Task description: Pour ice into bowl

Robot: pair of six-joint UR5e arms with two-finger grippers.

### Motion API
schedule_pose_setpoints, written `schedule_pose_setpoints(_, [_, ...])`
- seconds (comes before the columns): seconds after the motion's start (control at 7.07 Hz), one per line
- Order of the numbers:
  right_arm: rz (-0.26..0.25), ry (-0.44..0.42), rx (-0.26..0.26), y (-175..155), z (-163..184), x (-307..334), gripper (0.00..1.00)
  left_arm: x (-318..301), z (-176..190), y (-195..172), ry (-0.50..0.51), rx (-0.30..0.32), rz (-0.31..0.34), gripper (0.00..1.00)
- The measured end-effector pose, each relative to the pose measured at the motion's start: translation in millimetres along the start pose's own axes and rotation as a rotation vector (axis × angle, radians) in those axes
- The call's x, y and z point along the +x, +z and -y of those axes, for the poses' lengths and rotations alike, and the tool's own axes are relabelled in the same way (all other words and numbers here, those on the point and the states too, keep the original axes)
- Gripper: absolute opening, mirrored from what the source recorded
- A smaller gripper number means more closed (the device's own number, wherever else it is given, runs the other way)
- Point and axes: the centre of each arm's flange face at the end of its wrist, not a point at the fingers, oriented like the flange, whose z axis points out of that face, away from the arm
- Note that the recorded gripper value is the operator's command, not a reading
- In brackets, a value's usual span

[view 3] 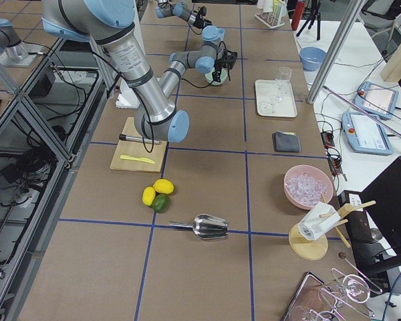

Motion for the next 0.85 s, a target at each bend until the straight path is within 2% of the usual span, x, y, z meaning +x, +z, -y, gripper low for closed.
schedule_pose_setpoints(0.28, [0.009,-0.002,0.000,-9,-1,4,1.00,5,-20,18,0.023,0.035,0.020,1.00])
schedule_pose_setpoints(0.85, [0.014,-0.001,0.001,-16,-1,8,1.00,11,-29,32,0.031,0.103,0.048,1.00])
